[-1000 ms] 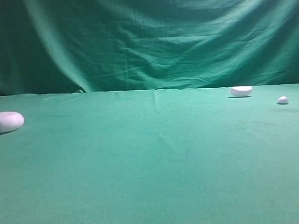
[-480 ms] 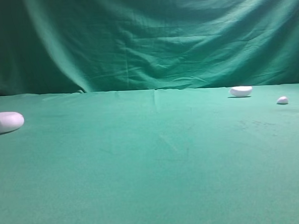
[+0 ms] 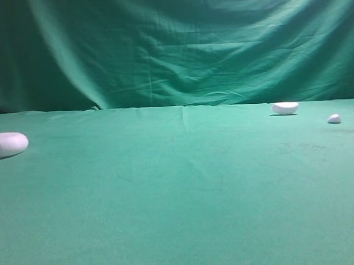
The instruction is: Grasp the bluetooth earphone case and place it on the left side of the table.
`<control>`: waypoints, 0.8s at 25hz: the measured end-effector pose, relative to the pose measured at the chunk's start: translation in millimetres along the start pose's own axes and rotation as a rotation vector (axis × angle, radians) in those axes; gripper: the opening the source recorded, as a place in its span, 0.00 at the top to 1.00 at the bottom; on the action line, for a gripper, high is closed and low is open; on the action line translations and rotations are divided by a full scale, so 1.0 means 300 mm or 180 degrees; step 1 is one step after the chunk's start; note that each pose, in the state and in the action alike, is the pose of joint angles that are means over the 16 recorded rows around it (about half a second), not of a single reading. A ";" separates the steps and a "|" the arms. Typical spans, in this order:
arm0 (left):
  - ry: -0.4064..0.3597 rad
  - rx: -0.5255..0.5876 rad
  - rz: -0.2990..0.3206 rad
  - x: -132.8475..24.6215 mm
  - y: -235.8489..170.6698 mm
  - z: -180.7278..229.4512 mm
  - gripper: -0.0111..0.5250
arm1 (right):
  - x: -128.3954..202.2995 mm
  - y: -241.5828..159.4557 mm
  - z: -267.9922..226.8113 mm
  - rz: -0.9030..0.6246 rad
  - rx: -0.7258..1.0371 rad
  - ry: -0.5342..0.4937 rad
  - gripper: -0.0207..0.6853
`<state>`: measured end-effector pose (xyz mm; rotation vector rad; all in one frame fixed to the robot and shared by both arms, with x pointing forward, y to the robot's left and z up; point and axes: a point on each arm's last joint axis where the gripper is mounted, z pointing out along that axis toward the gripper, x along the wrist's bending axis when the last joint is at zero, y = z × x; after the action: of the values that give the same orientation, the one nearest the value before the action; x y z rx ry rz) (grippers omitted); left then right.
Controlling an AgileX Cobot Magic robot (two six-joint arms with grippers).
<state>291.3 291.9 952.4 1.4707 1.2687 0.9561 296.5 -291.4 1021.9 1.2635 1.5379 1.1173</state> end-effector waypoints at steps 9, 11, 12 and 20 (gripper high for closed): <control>0.0000 0.0000 0.0000 0.000 0.000 0.000 0.98 | -0.001 -0.196 0.031 0.0172 0.0044 -0.0255 0.97; 0.0000 0.0000 0.0000 0.000 0.000 0.000 0.98 | 0.000 -0.219 0.037 0.0200 0.0080 -0.0268 0.97; 0.0000 0.0000 0.0000 0.000 0.000 0.000 0.98 | 0.000 -0.228 0.039 0.0212 0.0098 -0.0271 0.97; 0.0000 0.0000 0.0000 0.000 0.000 0.000 0.98 | 0.002 -0.250 0.046 0.0270 0.0152 -0.0268 0.97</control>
<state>291.3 291.9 952.4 1.4707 1.2687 0.9561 291.1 -296.3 946.2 1.4020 1.4679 1.0722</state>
